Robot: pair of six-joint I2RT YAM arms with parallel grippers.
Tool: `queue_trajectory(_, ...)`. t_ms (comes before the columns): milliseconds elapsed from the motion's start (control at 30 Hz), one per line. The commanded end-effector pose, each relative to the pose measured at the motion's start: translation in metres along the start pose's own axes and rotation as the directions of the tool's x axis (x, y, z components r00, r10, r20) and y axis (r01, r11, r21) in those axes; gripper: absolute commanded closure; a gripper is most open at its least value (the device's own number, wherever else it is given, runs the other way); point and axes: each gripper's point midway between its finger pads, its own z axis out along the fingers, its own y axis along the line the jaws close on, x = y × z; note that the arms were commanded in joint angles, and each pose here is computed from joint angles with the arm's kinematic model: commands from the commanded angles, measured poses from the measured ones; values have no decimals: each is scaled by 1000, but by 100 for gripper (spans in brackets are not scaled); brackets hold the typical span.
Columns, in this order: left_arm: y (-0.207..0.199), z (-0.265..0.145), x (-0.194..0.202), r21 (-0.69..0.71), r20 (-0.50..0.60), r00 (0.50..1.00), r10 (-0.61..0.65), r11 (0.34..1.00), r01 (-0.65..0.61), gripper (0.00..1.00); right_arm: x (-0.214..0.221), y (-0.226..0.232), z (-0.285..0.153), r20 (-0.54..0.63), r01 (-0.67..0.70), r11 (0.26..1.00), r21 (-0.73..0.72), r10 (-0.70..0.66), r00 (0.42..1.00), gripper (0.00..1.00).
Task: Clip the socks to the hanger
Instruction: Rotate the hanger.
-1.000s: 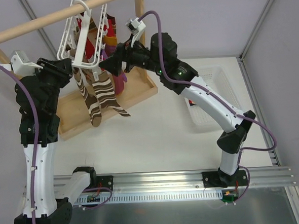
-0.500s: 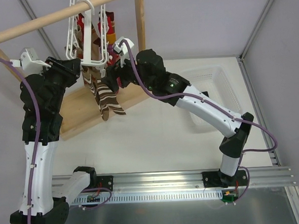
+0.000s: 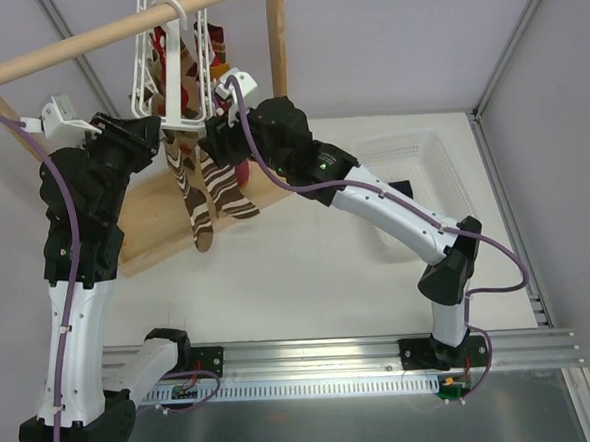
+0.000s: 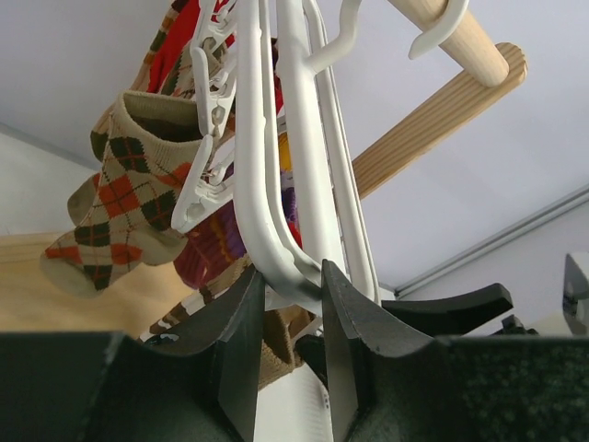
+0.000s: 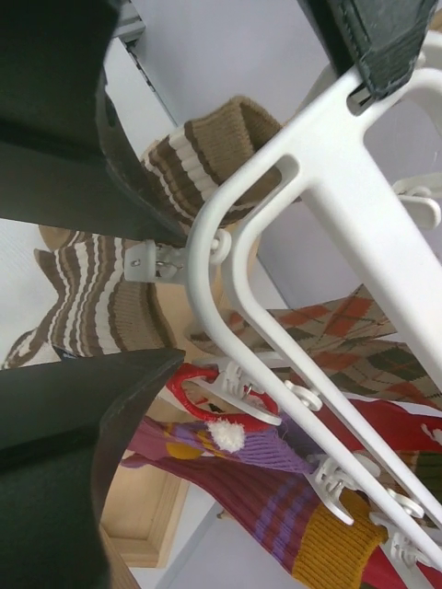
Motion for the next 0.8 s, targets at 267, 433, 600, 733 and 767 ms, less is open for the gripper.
queue_trajectory(267,-24,-9,-2,124,8,996,92,988,-92,44,-40,-6,-6,118,-43,999,13,42,992,78)
queue_trajectory(433,-18,-25,-22,78,80,982,173,981,-180,29,-40,-27,-17,96,-52,999,2,52,994,76)
queue_trajectory(600,-8,-23,-29,7,70,965,252,967,-253,21,-37,-49,-30,53,-89,995,-35,91,994,75)
queue_trajectory(733,-8,-11,-35,-16,69,953,296,955,-296,21,-41,-69,-38,54,-91,996,-9,91,994,73)
queue_trajectory(767,-11,-8,-33,0,61,951,302,953,-303,21,-42,-75,-40,54,-91,996,-7,91,994,73)
